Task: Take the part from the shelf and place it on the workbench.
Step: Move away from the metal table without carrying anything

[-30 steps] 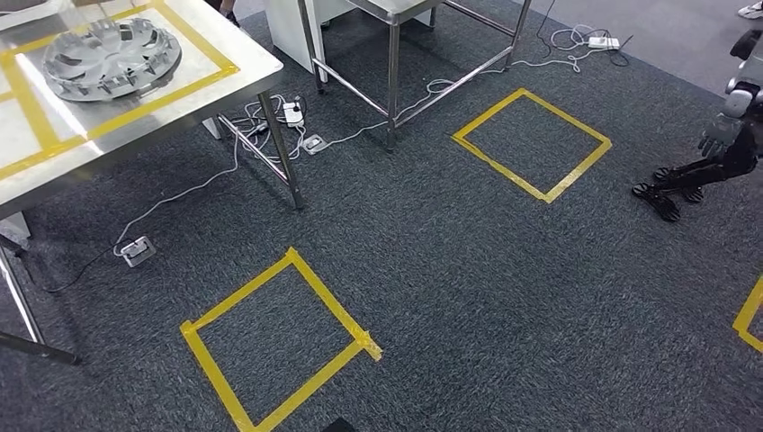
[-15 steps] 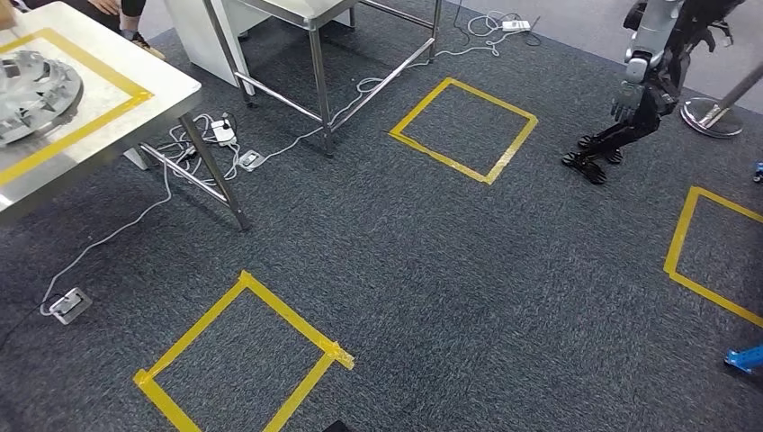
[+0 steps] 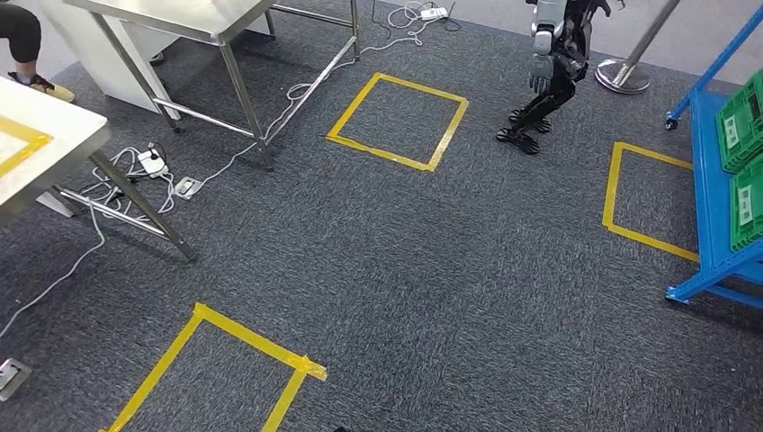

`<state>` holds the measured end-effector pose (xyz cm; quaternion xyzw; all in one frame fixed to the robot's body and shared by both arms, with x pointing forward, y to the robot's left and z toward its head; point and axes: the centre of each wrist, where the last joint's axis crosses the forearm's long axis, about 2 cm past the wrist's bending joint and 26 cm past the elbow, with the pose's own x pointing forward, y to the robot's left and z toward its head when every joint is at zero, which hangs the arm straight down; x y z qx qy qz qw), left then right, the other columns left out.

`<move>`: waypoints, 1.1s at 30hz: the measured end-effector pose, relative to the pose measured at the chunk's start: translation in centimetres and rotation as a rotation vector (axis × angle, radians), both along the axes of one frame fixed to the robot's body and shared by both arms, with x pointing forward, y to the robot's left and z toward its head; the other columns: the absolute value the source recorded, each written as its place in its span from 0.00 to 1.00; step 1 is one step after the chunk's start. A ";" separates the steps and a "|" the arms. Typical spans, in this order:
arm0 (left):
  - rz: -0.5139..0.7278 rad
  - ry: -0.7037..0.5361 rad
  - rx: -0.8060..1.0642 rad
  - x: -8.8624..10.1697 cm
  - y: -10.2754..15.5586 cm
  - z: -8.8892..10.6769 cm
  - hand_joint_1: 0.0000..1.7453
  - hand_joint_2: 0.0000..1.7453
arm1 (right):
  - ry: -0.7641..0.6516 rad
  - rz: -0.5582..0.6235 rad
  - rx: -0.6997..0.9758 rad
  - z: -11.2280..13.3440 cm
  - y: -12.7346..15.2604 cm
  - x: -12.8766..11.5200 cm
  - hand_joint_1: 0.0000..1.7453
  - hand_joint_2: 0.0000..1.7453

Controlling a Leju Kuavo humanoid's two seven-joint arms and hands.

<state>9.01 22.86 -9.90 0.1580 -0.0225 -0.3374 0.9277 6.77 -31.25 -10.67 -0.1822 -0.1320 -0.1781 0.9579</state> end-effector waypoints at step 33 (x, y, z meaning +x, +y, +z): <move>-0.109 -0.007 0.020 1.4 -0.5 0.4 0.00 0.00 | 0.004 -0.015 0.032 0.0 0.1 0.2 0.00 0.00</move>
